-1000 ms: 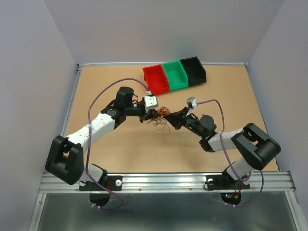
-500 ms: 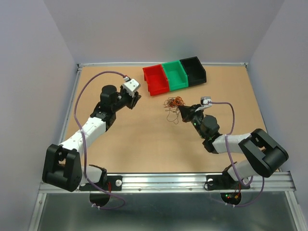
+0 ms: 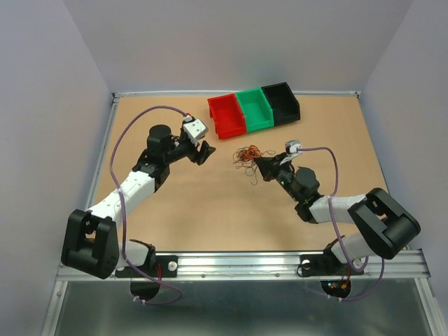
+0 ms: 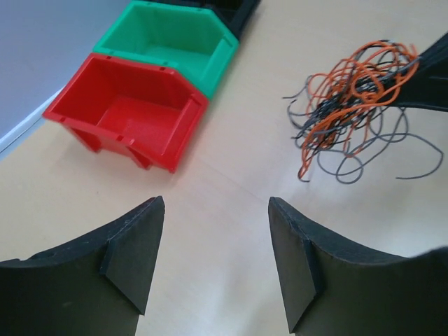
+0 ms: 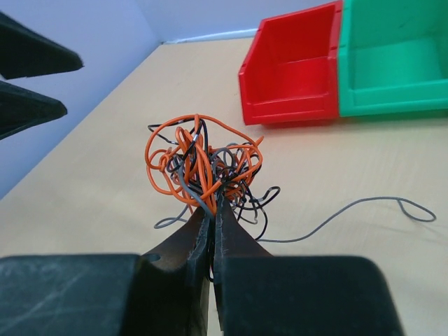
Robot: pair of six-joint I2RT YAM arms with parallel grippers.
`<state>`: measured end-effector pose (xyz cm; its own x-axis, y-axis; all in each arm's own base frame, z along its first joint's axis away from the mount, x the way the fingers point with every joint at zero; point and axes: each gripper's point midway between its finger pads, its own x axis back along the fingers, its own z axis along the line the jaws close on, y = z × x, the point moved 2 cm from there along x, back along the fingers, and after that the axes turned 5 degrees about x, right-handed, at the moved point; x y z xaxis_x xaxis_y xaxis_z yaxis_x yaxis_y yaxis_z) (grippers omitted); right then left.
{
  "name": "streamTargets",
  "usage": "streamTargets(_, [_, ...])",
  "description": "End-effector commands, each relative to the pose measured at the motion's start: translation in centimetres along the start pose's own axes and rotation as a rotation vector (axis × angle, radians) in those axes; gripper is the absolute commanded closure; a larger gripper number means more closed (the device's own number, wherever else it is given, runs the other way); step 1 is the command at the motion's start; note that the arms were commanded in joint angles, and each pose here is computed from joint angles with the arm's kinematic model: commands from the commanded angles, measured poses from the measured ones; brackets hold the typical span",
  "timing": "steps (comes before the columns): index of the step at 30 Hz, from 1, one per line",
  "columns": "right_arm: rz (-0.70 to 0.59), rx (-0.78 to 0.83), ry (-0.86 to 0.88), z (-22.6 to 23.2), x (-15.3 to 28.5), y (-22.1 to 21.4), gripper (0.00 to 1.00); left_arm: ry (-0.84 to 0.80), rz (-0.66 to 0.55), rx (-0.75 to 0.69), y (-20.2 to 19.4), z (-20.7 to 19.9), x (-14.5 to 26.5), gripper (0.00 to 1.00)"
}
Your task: Untangle the cables
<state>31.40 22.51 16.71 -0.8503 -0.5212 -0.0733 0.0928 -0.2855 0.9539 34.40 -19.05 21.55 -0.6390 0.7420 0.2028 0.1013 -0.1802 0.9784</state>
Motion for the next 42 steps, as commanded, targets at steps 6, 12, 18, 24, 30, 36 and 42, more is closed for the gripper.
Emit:
streamTargets(6, [0.002, 0.052, 0.302, 5.0, -0.8, 1.0, 0.99, -0.279, -0.043, -0.151, 1.0, -6.3, -0.1, 0.28])
streamTargets(12, [0.021, 0.055, 0.368, 6.2, -1.1, 0.5, 0.99, -0.320, -0.029, -0.190, 0.5, -7.8, -0.1, 0.28])
streamTargets(18, [0.027, 0.065, 0.422, 7.3, -0.9, 0.4, 0.99, -0.317, -0.004, -0.187, 0.1, -8.0, -0.7, 0.28])
streamTargets(24, [0.025, 0.061, 0.410, 7.3, -1.0, 0.4, 1.00, -0.326, 0.045, -0.187, -0.9, -8.2, -1.5, 0.29])
streamTargets(30, [-0.003, 0.037, 0.301, 5.9, -1.3, 1.0, 1.00, -0.308, 0.059, -0.199, -1.1, -7.9, -1.6, 0.29])
streamTargets(36, [-0.030, 0.040, 0.278, 5.5, -0.3, 1.8, 0.99, -0.296, 0.071, -0.202, -1.4, -7.7, -2.0, 0.29])
streamTargets(42, [-0.037, 0.040, 0.292, 5.8, 0.3, 2.1, 0.99, -0.294, 0.095, -0.198, -2.1, -7.6, -2.5, 0.31])
